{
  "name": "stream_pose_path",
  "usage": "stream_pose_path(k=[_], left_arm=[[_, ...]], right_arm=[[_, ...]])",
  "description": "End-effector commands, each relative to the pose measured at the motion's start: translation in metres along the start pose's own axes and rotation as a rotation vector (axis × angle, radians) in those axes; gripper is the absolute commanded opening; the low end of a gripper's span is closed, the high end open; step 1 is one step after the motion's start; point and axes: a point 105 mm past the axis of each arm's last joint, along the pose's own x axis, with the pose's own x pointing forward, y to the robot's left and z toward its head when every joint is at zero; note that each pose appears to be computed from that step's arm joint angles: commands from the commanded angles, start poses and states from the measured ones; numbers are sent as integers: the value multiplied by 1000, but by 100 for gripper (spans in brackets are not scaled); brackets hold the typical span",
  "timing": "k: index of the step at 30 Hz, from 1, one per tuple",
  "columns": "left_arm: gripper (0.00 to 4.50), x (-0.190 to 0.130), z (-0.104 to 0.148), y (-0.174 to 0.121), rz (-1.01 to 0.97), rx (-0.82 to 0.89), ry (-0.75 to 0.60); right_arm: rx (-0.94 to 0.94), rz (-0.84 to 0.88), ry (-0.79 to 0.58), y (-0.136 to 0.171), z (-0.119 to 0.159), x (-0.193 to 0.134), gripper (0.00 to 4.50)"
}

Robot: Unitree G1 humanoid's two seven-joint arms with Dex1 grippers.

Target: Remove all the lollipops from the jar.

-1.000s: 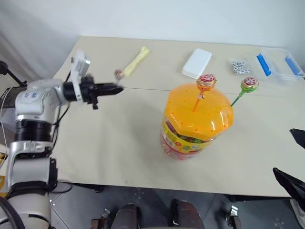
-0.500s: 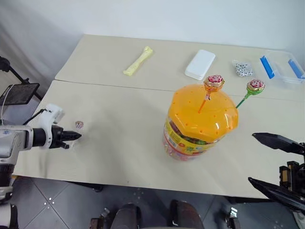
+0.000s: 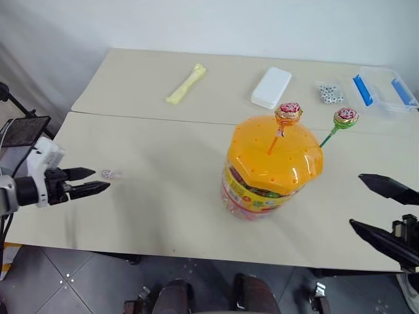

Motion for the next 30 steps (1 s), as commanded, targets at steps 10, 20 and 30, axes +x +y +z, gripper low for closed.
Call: stream_pose_path(k=[10, 20, 30], left_arm=[[447, 103, 159, -128, -803, 321, -586], [447, 170, 173, -187, -1100, 392, -454], [429, 181, 169, -199, -1209, 422, -339]], right_arm=[[-105, -207, -36, 4, 33, -38, 450], [-45, -164, -163, 36, 37, -19, 450], [-78, -224, -191, 52, 31, -16, 450]])
